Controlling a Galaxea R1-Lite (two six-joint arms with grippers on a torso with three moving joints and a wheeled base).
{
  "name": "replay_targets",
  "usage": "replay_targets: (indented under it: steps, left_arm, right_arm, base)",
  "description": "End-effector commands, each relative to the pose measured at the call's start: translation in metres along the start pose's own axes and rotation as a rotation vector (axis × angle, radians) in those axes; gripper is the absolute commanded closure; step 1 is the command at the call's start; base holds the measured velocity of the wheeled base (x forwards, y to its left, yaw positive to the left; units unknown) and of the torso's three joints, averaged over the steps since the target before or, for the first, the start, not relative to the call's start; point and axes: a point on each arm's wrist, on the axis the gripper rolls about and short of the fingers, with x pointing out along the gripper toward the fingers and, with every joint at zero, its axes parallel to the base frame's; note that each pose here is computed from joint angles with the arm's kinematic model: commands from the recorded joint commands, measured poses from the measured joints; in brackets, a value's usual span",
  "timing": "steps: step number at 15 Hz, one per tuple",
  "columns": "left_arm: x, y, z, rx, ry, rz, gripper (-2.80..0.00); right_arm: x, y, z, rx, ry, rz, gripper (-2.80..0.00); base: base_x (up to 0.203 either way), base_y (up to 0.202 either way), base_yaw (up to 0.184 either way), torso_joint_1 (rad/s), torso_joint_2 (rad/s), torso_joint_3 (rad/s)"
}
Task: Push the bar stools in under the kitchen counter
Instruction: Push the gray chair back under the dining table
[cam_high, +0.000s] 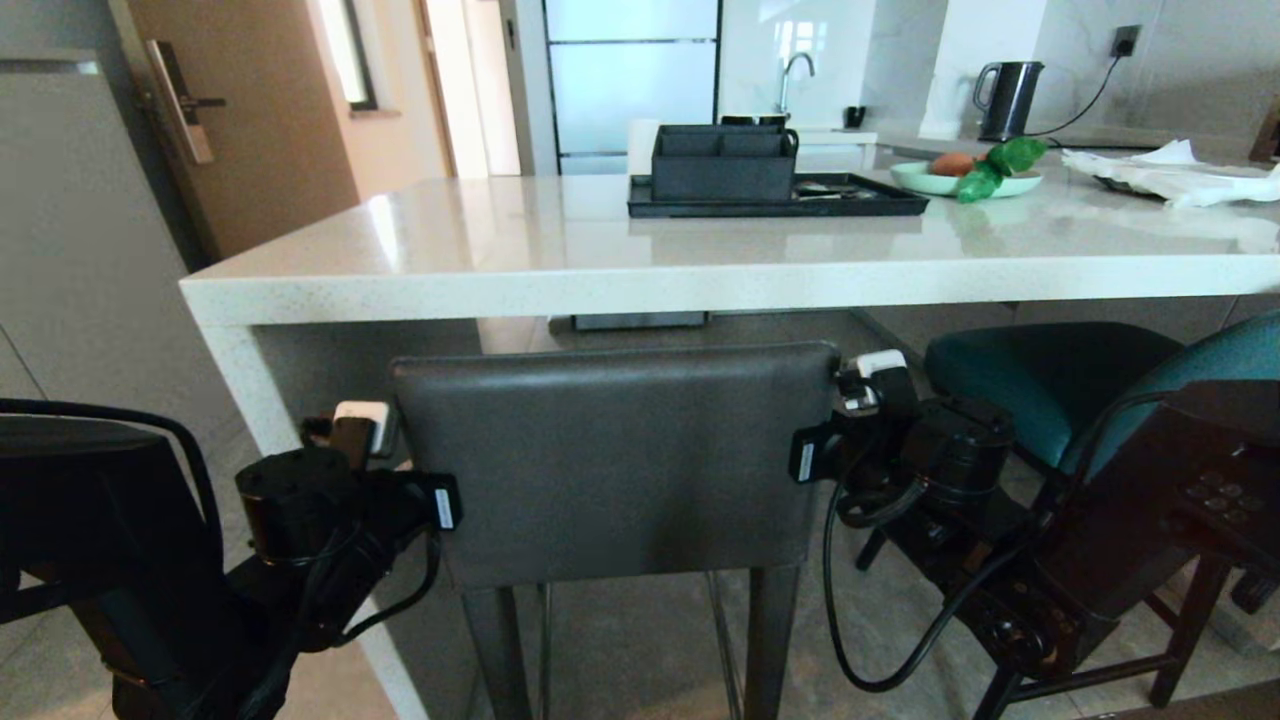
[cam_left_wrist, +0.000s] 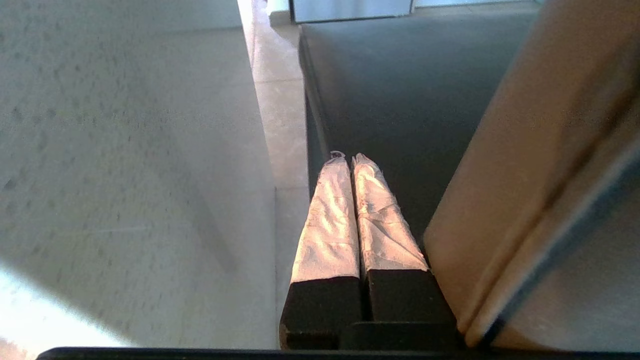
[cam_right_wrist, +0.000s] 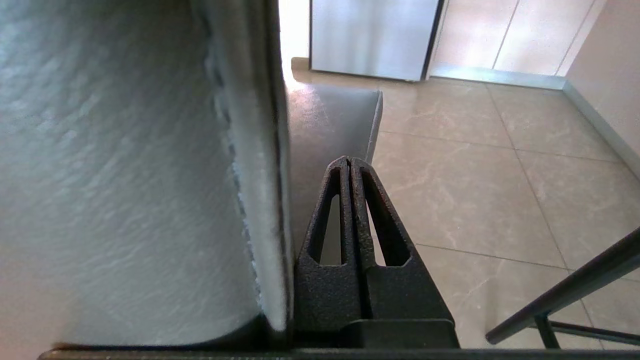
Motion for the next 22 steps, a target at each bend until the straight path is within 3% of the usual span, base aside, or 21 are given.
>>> replay_targets:
  steps: [1, 7, 18, 22]
  left_arm:
    - [-0.010, 0.001, 0.007, -0.007, -0.019, -0.002, 0.00]
    - [-0.047, 0.001, 0.008, 0.009, 0.014, -0.027, 0.00]
    - [-0.117, 0.011, 0.023, 0.003, -0.036, -0.037, 0.00]
    - [-0.143, 0.017, 0.047, -0.043, -0.181, -0.021, 0.00]
  right_arm:
    - [-0.008, -0.002, 0.013, 0.006, -0.035, -0.006, 0.00]
    - [-0.045, -0.008, 0.026, 0.010, -0.027, -0.013, 0.00]
    - [-0.118, -0.014, 0.043, 0.012, -0.027, 0.004, 0.00]
    - [-0.152, -0.023, 0.050, 0.018, -0.054, -0.010, 0.00]
  base:
    - [0.000, 0.000, 0.000, 0.000, 0.00, 0.000]
    - [0.000, 0.000, 0.000, 0.000, 0.00, 0.000]
    - [0.000, 0.000, 0.000, 0.000, 0.00, 0.000]
    - [0.000, 0.000, 0.000, 0.000, 0.00, 0.000]
